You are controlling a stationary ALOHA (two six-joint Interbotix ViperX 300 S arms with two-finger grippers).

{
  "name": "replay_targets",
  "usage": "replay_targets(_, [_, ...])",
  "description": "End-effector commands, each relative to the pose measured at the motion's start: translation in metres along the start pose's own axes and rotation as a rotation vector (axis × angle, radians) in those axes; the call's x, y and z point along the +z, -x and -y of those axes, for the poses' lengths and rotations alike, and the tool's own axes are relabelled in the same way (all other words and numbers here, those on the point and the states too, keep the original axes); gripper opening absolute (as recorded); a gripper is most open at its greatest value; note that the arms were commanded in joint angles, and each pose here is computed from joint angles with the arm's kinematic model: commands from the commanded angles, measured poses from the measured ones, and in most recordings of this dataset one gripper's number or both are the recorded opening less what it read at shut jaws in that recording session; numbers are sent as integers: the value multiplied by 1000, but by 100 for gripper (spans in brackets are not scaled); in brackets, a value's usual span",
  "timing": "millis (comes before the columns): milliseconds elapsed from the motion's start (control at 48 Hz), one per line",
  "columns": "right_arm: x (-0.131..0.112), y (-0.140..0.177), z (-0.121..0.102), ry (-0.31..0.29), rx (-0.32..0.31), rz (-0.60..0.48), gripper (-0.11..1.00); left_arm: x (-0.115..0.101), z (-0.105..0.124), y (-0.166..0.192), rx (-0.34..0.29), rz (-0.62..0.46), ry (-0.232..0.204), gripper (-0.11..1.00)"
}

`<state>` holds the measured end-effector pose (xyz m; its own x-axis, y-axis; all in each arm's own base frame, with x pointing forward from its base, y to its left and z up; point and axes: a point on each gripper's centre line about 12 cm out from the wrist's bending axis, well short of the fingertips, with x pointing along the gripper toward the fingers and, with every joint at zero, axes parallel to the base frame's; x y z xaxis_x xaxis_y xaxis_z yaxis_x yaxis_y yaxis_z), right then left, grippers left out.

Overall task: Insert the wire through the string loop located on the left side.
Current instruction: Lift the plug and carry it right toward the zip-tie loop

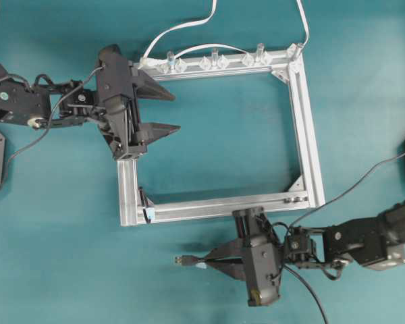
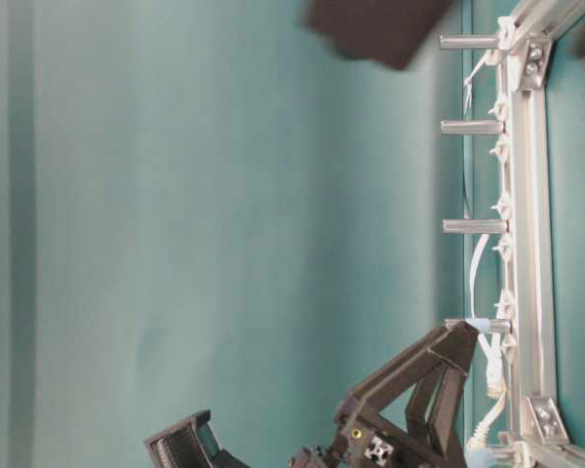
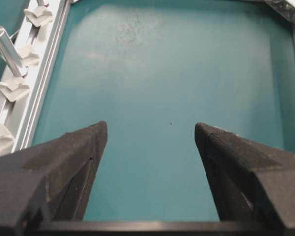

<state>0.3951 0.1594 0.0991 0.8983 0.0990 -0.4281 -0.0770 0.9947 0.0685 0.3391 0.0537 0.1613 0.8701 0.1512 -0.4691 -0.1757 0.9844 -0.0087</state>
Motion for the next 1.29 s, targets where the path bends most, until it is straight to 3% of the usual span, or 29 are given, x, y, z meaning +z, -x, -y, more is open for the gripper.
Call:
replay_targets(0, [28,10,-4,-3,22,56,7,14,4,3,-11,43,-9,77])
replay_targets(438, [43,22,-5,36,54,39,7,14,7,3,-19,46,-11,77])
replay_targets(1272, [45,16,29,21,-19,33,7,14,10,3,-28,43,-17,77])
